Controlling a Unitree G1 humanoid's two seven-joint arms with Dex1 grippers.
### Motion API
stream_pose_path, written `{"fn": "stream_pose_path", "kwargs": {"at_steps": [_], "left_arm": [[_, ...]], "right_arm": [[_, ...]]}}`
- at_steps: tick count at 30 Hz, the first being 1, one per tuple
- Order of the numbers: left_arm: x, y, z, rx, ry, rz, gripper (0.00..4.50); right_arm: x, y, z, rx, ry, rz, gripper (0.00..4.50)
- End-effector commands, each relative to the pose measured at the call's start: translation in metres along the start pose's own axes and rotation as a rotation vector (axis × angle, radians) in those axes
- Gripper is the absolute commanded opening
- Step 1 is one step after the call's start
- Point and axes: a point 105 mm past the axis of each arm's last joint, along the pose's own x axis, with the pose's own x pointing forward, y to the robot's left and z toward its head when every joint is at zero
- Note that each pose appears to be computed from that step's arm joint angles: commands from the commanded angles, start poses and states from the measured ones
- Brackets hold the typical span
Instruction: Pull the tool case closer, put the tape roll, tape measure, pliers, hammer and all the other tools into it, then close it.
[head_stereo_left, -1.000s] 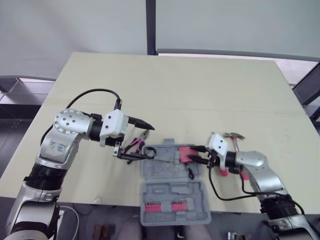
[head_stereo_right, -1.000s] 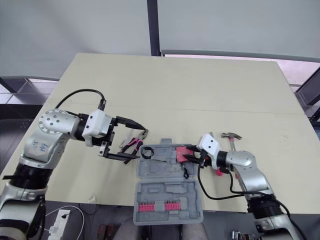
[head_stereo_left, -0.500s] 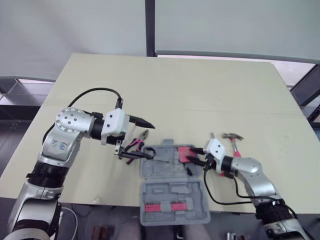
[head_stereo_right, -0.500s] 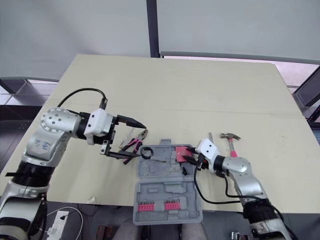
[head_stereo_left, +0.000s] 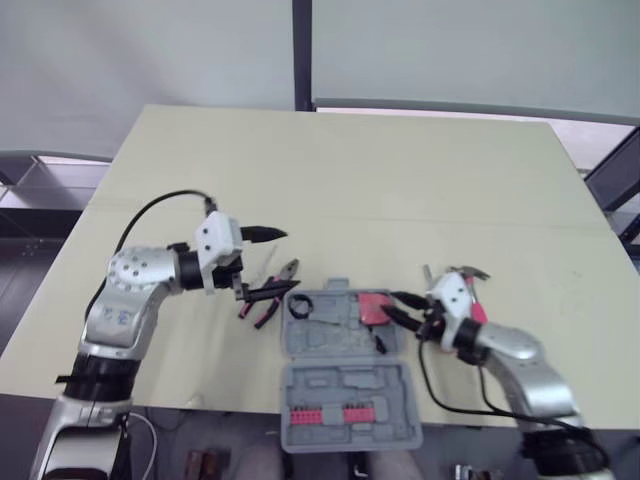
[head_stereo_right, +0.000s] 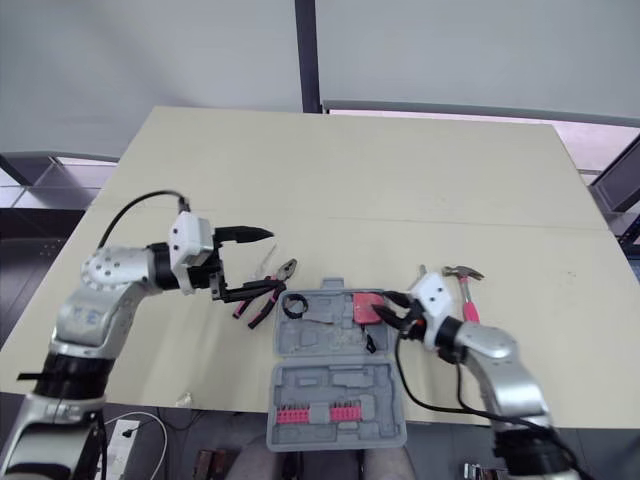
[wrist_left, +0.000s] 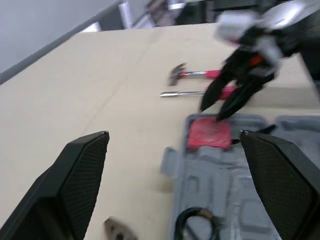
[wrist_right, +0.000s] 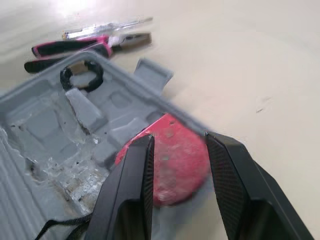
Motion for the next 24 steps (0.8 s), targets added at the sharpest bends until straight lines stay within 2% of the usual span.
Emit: {"fn": "stream_pose_path", "kwargs": {"at_steps": [1,2,3,5,8,10,11,14,16,24], "left_arm": [[-0.044,0.013,-0.005,-0.075,0.012,0.166,4.5],[-0.059,0.013,-0.013,-0.108,0.036,0.2,4.5],[-0.077,0.012,-0.023,-0.142,0.072,0.232,4.5],[-0.106,0.012,-0.04,-0.184,0.143,0.29,4.5],[-0.159,0.013,-0.07,-0.234,0.302,0.38,4.5],[-0.194,0.021,-0.088,-0.149,0.46,0.466,4.5],[-0.203,0.025,-0.089,-0.123,0.488,0.486,4.5],[-0.219,0.039,-0.083,-0.151,0.437,0.577,4.5],[-0.217,0.041,-0.08,-0.192,0.379,0.598,4.5],[-0.19,0.034,-0.082,-0.211,0.337,0.538,4.5]], "right_arm": [[-0.057,-0.025,0.003,-0.02,0.085,-0.084,1.73],[-0.081,-0.034,-0.004,-0.021,0.148,-0.114,1.73],[-0.107,-0.045,-0.011,-0.025,0.214,-0.153,2.23],[-0.148,-0.062,-0.017,-0.026,0.301,-0.227,2.93],[-0.21,-0.088,-0.025,-0.032,0.439,-0.371,4.38],[-0.247,-0.099,-0.029,-0.019,0.497,-0.456,4.44],[-0.259,-0.103,-0.029,-0.021,0.512,-0.493,4.44],[-0.28,-0.112,-0.031,-0.045,0.536,-0.564,4.44],[-0.282,-0.115,-0.031,-0.059,0.531,-0.578,4.44],[-0.261,-0.118,-0.027,-0.087,0.467,-0.559,4.44]]}}
